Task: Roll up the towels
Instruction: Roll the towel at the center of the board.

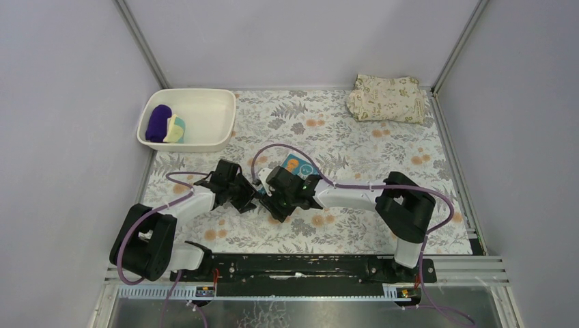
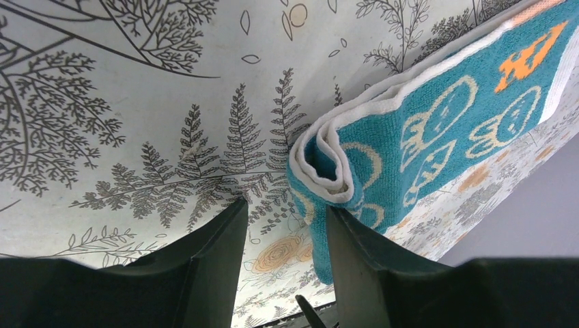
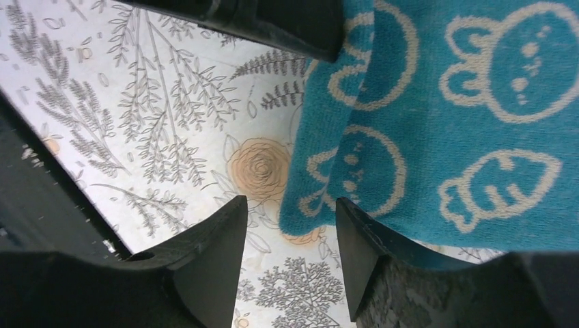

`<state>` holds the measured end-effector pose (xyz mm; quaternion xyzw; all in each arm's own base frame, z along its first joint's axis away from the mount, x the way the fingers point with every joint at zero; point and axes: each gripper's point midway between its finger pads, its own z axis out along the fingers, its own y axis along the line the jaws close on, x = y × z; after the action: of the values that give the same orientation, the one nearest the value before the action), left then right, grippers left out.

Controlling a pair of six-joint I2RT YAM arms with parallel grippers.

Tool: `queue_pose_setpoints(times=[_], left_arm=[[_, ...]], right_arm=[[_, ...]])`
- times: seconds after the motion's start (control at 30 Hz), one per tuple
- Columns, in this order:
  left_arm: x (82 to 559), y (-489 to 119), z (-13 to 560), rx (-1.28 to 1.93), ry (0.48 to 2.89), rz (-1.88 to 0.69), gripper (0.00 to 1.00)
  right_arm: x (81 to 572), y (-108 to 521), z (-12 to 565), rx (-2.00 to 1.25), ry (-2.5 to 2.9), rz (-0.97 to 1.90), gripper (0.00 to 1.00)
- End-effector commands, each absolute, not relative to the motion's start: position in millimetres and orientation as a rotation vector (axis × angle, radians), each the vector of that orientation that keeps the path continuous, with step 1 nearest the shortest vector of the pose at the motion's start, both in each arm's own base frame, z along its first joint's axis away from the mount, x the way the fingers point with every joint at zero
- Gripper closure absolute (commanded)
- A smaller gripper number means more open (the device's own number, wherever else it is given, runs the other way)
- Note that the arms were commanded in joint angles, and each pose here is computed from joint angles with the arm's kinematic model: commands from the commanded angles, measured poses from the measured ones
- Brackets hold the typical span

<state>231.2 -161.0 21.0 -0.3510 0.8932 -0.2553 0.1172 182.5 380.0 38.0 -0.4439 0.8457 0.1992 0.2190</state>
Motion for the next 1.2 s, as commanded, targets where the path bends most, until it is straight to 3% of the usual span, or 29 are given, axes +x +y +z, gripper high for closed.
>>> queue_pose_setpoints(times=[0.0, 0.33, 0.67, 0.97, 1.17], left_arm=[[234, -153, 15, -1.057, 2.607, -0.674, 0.54], [234, -153, 17, -1.058, 2.602, -0.684, 0.54], [236, -152, 35, -1.023, 2.572, -0.696, 0.53], [236, -150, 25, -1.029, 2.589, -0.665, 0.53], [241, -151, 12, -1.024, 2.612, -0.633, 0.53]], right_arm=[[199, 382, 35, -1.244, 2.228, 0.387, 0.43], [199, 377, 13, -1.281, 2.205, 0.298, 0.61], [170, 406, 37, -1.245, 2.253, 0.782, 0.87], [175, 400, 39, -0.986, 2.377, 1.212, 0.9], [173, 398, 27, -0.822, 2.476, 1.329, 0.89]])
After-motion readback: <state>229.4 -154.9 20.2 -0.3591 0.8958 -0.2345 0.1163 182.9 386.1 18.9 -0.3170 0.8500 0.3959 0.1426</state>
